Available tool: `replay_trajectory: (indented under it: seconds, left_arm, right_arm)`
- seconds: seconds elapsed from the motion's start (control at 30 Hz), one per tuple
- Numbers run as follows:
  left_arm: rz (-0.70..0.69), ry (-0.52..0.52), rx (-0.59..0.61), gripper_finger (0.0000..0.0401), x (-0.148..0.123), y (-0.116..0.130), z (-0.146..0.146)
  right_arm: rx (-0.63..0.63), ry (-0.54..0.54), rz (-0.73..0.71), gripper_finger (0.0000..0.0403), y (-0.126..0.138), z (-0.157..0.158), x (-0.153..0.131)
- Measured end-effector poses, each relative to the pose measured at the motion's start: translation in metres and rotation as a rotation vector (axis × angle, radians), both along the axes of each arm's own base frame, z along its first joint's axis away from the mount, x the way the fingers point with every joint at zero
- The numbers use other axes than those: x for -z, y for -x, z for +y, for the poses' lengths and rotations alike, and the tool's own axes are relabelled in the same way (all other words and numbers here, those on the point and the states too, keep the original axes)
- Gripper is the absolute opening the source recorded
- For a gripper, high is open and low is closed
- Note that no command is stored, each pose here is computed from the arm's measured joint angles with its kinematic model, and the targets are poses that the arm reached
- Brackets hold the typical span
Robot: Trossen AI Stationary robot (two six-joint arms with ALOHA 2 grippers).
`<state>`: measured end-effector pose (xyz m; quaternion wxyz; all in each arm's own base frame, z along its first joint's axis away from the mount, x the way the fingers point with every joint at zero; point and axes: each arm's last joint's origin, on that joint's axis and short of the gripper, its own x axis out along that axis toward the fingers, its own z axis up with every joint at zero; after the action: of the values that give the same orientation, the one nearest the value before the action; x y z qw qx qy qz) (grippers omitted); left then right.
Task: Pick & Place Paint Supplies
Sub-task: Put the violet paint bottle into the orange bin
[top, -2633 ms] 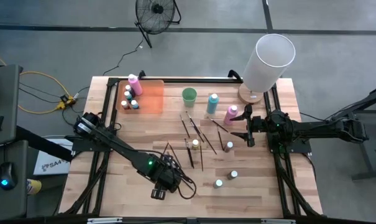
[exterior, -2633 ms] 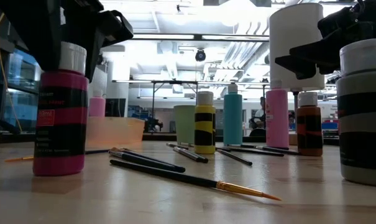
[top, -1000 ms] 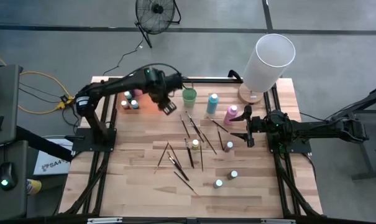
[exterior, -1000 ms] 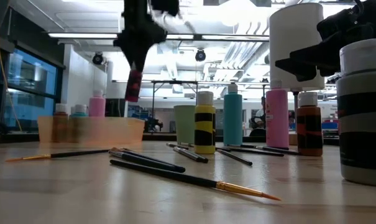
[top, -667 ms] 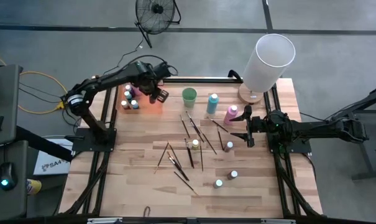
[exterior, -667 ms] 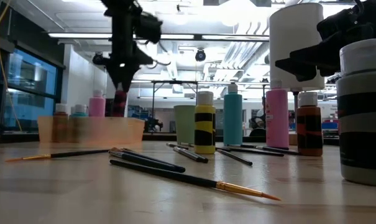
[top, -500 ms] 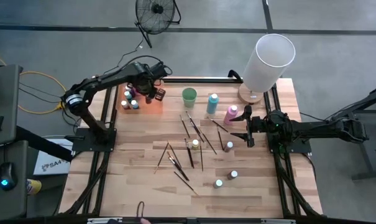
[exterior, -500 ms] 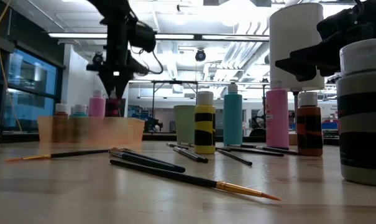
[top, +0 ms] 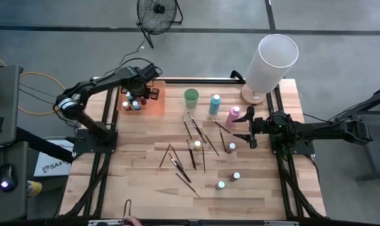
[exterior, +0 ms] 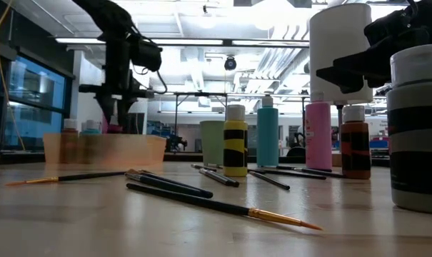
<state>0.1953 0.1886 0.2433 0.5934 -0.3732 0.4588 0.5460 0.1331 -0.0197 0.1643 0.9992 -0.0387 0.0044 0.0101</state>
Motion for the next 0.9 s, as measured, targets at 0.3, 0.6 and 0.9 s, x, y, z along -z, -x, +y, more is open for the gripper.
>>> replay_trajectory:
  seconds: [0.3,0.6,0.9]
  left_arm:
    - [-0.037,-0.010,-0.110,0.0113,0.011,0.019,-0.009]
    - [-0.095,-0.026,-0.182,0.0124,0.019,0.026,-0.002]
    - [-0.078,-0.010,-0.201,0.0129,0.020,0.031,-0.001]
  right_arm:
    - [0.000,0.000,0.000,0.0286,0.000,0.000,0.000]
    - [0.000,0.000,0.000,0.0286,0.000,0.000,0.000]
    - [0.000,0.000,0.000,0.0286,0.000,0.000,0.000]
